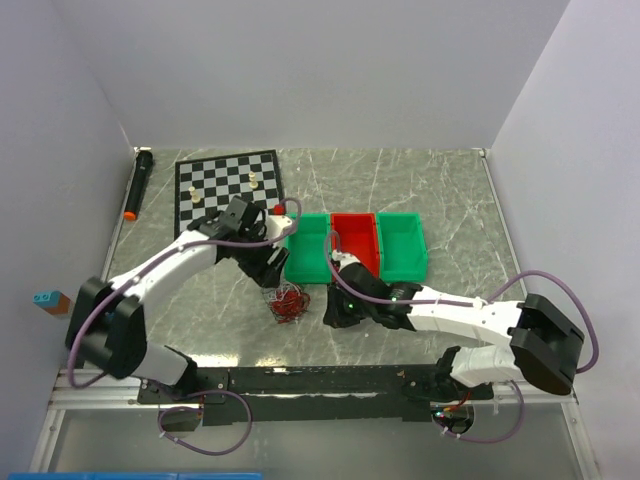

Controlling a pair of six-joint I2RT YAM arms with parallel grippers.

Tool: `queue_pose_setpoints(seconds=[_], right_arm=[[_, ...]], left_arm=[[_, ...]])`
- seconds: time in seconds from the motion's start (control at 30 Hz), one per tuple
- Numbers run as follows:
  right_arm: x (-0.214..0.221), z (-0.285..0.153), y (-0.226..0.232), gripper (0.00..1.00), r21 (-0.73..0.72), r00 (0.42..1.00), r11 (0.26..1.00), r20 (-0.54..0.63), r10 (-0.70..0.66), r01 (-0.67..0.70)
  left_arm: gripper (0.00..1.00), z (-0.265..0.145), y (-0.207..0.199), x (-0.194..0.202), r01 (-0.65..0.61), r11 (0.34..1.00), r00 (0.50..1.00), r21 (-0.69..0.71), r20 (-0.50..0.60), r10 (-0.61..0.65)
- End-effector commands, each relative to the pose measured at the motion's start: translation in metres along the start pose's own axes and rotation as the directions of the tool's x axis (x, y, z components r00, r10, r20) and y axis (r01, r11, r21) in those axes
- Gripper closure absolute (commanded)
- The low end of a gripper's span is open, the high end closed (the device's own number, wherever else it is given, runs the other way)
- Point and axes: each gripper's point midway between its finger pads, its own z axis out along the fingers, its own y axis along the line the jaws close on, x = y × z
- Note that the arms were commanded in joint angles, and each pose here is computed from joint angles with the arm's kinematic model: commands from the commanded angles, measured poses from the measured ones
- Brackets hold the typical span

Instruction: Untangle the cables

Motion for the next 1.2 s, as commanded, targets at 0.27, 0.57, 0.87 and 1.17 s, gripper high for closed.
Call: queue_pose_setpoints(seconds=[0.27, 0.57, 0.87, 1.17], right_arm=[[-0.032, -0.018, 0.038, 0.55, -0.139, 0.993, 0.990, 0.116, -0.013, 0.030], [-0.040, -0.019, 0.045, 0.60, -0.153, 0.991, 0.988, 0.136, -0.007, 0.028], [-0.057, -0.018, 0.058, 0.60, -0.164, 0.986, 0.985, 0.163, -0.026, 0.053], [-0.064, -0.005, 0.073, 0.48, -0.197, 0.987, 0.977, 0.150, -0.050, 0.079]], left_arm=[[0.40, 0.026, 0.017, -0.033, -0.040, 0.999, 0.997, -0.014, 0.063, 0.041], [0.78, 0.033, 0.020, -0.002, -0.029, 1.000, 1.000, -0.011, 0.003, 0.029], [0.99, 0.005, 0.006, -0.003, -0.025, 0.998, 0.999, 0.055, 0.022, 0.024], [0.99, -0.007, -0.004, 0.032, -0.060, 0.996, 0.997, 0.067, -0.034, 0.062]])
